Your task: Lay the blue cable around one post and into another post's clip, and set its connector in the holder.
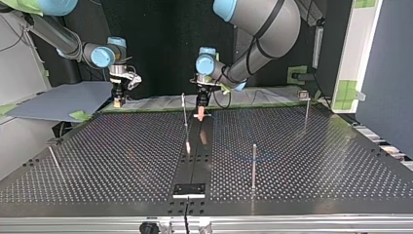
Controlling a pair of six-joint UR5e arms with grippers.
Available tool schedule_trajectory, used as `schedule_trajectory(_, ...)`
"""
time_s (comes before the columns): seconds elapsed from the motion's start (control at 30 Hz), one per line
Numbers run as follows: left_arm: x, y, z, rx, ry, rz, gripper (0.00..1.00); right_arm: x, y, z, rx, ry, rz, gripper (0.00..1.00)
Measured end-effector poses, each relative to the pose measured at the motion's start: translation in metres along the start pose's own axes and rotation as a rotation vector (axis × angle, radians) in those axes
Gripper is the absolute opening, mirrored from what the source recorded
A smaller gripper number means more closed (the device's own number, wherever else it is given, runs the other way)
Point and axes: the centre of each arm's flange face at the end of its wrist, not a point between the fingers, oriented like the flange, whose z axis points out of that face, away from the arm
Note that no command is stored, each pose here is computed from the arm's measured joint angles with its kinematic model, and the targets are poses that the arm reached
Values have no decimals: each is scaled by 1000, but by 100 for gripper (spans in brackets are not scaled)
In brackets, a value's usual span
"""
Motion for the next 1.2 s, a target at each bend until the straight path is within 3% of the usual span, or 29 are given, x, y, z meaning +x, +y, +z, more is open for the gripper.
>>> schedule_trajectory(0.33, -1, -4, -19, 81, 80, 101, 100, -3, 0, -2, 3, -25, 4, 0)
schedule_trajectory(0.8, -29, -13, -65, 211, 186, 166, 100, -4, -1, -4, 14, -39, 11, 0)
schedule_trajectory(1.2, -41, -27, -93, 251, 269, 206, 100, -5, 0, -4, 17, -42, 13, 0)
